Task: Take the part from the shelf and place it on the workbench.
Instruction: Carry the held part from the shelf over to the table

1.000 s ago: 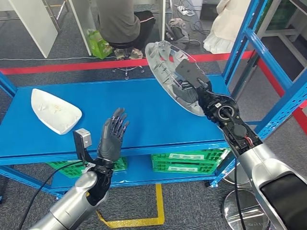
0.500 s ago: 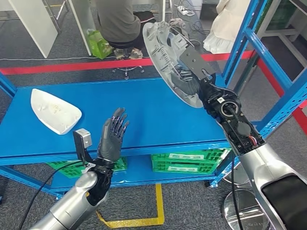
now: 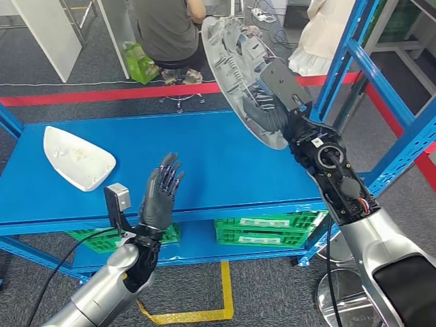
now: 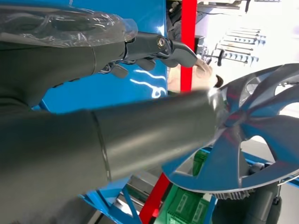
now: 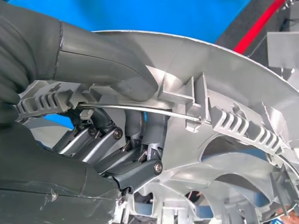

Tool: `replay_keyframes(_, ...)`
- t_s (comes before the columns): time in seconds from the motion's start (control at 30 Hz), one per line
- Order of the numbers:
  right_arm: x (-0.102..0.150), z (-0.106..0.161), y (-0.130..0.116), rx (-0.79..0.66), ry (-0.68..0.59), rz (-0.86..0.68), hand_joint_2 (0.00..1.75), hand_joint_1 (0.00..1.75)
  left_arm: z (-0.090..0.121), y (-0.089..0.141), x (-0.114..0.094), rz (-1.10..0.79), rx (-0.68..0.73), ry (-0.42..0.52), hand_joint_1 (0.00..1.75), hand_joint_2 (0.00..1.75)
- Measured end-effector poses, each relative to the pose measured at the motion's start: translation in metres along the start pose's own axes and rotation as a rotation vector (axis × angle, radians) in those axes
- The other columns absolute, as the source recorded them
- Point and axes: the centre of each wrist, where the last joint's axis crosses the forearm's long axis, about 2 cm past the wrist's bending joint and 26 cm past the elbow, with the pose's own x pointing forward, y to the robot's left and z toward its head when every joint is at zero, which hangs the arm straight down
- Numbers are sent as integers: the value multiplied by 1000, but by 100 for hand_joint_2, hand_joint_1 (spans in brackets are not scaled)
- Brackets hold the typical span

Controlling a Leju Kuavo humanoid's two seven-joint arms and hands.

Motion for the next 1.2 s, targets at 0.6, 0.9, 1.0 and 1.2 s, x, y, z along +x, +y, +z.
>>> replay_keyframes(0.6,23,11,4,-83,-76,138,175,175,0,-6,-1,-33,-19,-86,0,0)
replay_keyframes(0.9,31,14,3,-91,-109,158,175,175,0,-8,-1,-32,-13,-86,0,175)
replay_keyframes(1.0,32,15,3,-93,-109,160,175,175,0,-8,-1,-33,-13,-87,0,175)
replay_keyframes(1.2,32,17,1,-92,-109,162,175,175,0,-8,-1,-37,-20,-91,0,175)
